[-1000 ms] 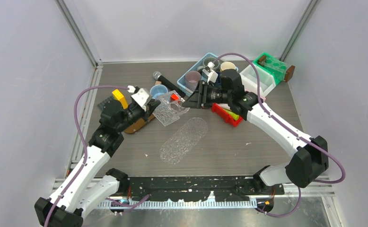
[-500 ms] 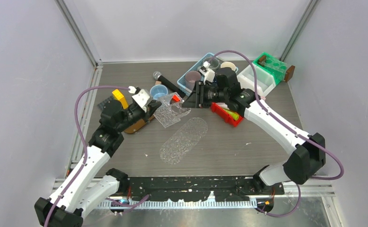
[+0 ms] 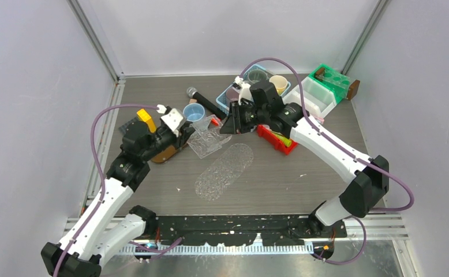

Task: Prepare toiletry sets of a toothbrush and toothpaste on the tray
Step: Pick up the toothpaste holder from the storage box, then place the toothpaste holder on the tray.

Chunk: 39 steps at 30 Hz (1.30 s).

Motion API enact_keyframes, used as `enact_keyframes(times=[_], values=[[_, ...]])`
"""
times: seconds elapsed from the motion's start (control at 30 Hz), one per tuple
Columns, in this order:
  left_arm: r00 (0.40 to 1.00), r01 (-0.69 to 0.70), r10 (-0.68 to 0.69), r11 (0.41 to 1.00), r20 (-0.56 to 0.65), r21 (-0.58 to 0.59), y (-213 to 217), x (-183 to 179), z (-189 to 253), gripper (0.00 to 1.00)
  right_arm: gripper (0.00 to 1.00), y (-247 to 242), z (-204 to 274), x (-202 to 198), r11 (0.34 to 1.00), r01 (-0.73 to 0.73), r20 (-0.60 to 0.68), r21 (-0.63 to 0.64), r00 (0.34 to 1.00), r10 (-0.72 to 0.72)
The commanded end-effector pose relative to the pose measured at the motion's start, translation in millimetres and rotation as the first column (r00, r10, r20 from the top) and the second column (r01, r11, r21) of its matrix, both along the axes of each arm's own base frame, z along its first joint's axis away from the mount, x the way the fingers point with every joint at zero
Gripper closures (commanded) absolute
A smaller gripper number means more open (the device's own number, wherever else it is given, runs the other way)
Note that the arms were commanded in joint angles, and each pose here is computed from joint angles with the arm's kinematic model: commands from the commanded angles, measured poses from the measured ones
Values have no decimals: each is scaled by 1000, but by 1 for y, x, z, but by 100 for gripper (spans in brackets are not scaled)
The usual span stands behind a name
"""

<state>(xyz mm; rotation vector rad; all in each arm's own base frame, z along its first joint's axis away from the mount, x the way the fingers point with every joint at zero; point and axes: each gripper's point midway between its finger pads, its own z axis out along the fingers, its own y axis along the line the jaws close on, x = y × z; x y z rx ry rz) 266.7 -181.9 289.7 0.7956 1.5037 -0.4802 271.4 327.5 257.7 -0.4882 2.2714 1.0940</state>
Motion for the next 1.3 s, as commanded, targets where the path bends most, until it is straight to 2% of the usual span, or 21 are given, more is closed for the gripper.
enact_keyframes(times=[0.0, 0.07, 0.23, 0.33, 0.4, 0.57, 0.9, 1.1, 1.27], values=[[993, -56, 59, 998, 99, -36, 11, -3, 46, 62, 99, -3, 16, 15, 999, 10, 106, -53, 994, -4], [991, -106, 108, 994, 79, -27, 21, -5, 46, 48, 99, -2, 17, 21, 997, 8, 126, -73, 992, 1], [969, -241, 242, 970, 47, -23, 51, -15, 45, 26, 99, 6, 15, 36, 994, -5, 159, -107, 987, 22], [934, -355, 357, 934, 37, -52, 74, -21, 46, 16, 99, 13, 18, 49, 992, -1, 199, -127, 980, 27], [879, -473, 477, 876, 21, -94, 97, -21, 47, 12, 99, 21, 13, 57, 989, 0, 213, -145, 977, 32], [773, -631, 634, 766, -12, -121, 129, -18, 36, 9, 99, 50, -2, 75, 984, -3, 224, -179, 974, 44], [608, -789, 794, 602, -14, -127, 172, -21, 25, 8, 99, 117, -31, 76, 970, -25, 257, -244, 962, 89], [584, -804, 812, 577, -6, -145, 179, -25, 24, 8, 99, 139, -41, 81, 971, -1, 267, -241, 961, 67], [591, -800, 807, 584, -9, -138, 177, -23, 23, 8, 99, 150, -51, 94, 973, 41, 276, -227, 961, 24]])
